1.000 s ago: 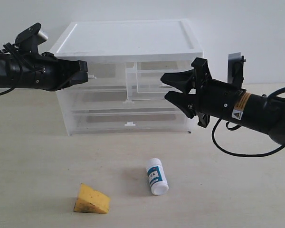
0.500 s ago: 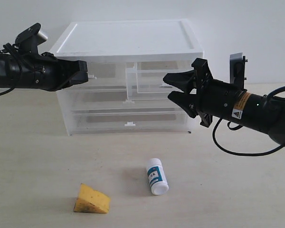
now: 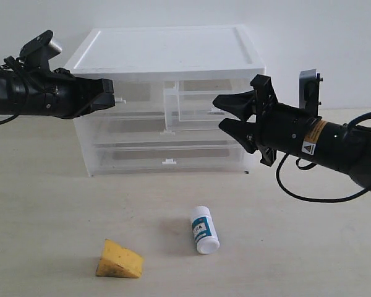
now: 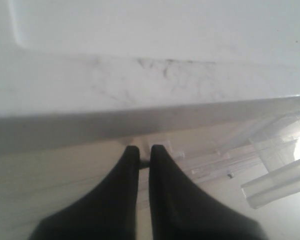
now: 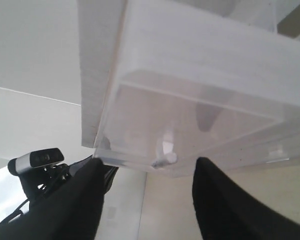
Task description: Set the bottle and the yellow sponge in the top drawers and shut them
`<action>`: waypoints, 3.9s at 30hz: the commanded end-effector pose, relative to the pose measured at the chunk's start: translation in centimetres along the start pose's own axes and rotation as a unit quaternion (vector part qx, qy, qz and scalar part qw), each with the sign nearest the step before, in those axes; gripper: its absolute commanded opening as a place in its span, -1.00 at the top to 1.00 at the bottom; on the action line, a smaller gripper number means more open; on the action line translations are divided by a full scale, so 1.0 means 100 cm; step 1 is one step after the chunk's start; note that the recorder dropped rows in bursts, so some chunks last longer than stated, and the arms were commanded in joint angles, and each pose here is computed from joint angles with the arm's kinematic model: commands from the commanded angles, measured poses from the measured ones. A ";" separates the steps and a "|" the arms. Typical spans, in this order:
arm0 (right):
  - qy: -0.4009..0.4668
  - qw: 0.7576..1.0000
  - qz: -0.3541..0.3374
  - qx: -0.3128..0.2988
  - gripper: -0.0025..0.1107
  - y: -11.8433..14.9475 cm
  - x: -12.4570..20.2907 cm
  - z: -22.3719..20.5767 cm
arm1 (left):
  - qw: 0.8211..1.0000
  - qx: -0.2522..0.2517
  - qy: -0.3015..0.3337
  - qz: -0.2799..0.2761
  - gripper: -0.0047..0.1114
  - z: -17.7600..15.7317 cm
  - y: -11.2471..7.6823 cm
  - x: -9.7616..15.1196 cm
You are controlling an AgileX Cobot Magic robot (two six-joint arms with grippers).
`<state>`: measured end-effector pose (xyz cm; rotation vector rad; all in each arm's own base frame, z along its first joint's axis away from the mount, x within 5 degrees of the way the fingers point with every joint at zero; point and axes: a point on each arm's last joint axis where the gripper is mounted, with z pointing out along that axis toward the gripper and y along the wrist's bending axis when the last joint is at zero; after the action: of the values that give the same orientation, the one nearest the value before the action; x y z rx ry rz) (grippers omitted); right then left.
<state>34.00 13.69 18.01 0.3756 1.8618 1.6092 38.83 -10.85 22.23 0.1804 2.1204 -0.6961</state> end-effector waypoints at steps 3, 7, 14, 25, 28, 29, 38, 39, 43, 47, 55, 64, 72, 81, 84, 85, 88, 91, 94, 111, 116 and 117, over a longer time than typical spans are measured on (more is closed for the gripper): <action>-0.016 1.000 -0.013 0.015 0.10 0.000 -0.004 0.000 | 1.000 0.003 -0.002 -0.015 0.85 0.008 -0.001 0.000; -0.013 1.000 -0.016 0.006 0.10 0.004 -0.003 0.004 | 1.000 0.003 -0.002 -0.015 0.85 0.008 -0.001 0.000; 0.002 0.999 -0.030 0.015 0.10 0.017 0.009 0.026 | 1.000 0.004 -0.002 -0.015 0.85 0.008 -0.001 0.000; -0.009 0.996 -0.068 0.059 0.73 0.011 0.006 0.028 | 1.000 0.004 -0.002 -0.015 0.85 0.008 -0.001 0.000; -0.009 0.995 -0.072 0.062 0.95 0.010 0.006 0.028 | 1.000 0.004 -0.002 -0.015 0.85 0.008 -0.001 0.000; -0.009 0.995 -0.072 0.062 0.96 0.010 0.006 0.028 | 1.000 0.004 -0.002 -0.015 0.85 0.008 -0.001 0.000; 0.015 0.994 -0.086 0.065 0.96 0.009 0.011 0.027 | 1.000 0.004 -0.002 -0.015 0.85 0.008 -0.001 0.000; 0.020 0.994 -0.085 0.067 0.96 0.008 0.012 0.027 | 1.000 0.004 -0.002 -0.015 0.85 0.008 -0.001 0.000; 0.017 0.995 -0.070 0.061 0.96 0.005 0.017 0.022 | 1.000 0.004 -0.002 -0.013 0.85 0.008 -0.001 0.000; 0.020 0.996 -0.064 0.063 0.96 -0.001 0.023 0.016 | 1.000 0.004 -0.002 -0.013 0.85 0.008 -0.001 0.000; 0.026 0.998 -0.050 0.038 0.96 -0.005 0.034 0.006 | 1.000 0.004 -0.002 -0.013 0.85 0.008 -0.001 0.000; 0.045 0.998 -0.046 0.006 0.96 -0.002 0.041 0.003 | 1.000 0.005 -0.002 -0.016 0.85 0.008 -0.001 0.000; 0.046 0.997 -0.058 0.037 0.83 -0.008 0.041 0.003 | 1.000 0.004 -0.002 -0.019 0.85 0.008 -0.001 0.000; 0.096 0.993 -0.071 0.013 0.00 -0.004 0.050 0.001 | 1.000 0.001 0.002 -0.011 0.85 0.008 0.000 0.001; 0.133 0.986 -0.095 0.035 0.14 -0.008 0.056 0.000 | 1.000 0.001 0.005 -0.016 0.85 0.008 0.000 0.002; 0.144 0.984 -0.102 0.038 0.16 -0.010 0.058 -0.001 | 1.000 0.001 0.005 -0.016 0.85 0.008 0.000 0.002; 0.161 0.981 -0.107 0.035 0.17 -0.012 0.065 -0.006 | 1.000 0.001 0.006 -0.016 0.85 0.008 0.000 0.002; 0.171 0.974 -0.144 0.045 0.17 -0.017 0.069 -0.010 | 1.000 0.001 0.005 -0.018 0.85 0.008 0.000 0.002; 0.195 0.962 -0.179 0.068 0.17 -0.023 0.074 -0.013 | 1.000 0.001 0.005 -0.018 0.85 0.008 0.000 0.002; 0.210 0.873 -0.396 0.192 0.17 -0.041 0.087 -0.003 | 1.000 0.001 0.005 -0.018 0.85 0.008 0.000 0.002; 0.219 0.862 -0.408 0.206 0.17 -0.040 0.090 0.003 | 1.000 0.001 0.005 -0.018 0.85 0.008 0.000 0.002; 0.222 0.859 -0.412 0.209 0.17 -0.039 0.093 0.005 | 1.000 0.001 0.005 -0.018 0.85 0.008 0.000 0.002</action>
<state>28.14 18.16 11.40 -0.5832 2.2587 0.7567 38.87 -10.90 22.36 0.1725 2.1257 -0.7075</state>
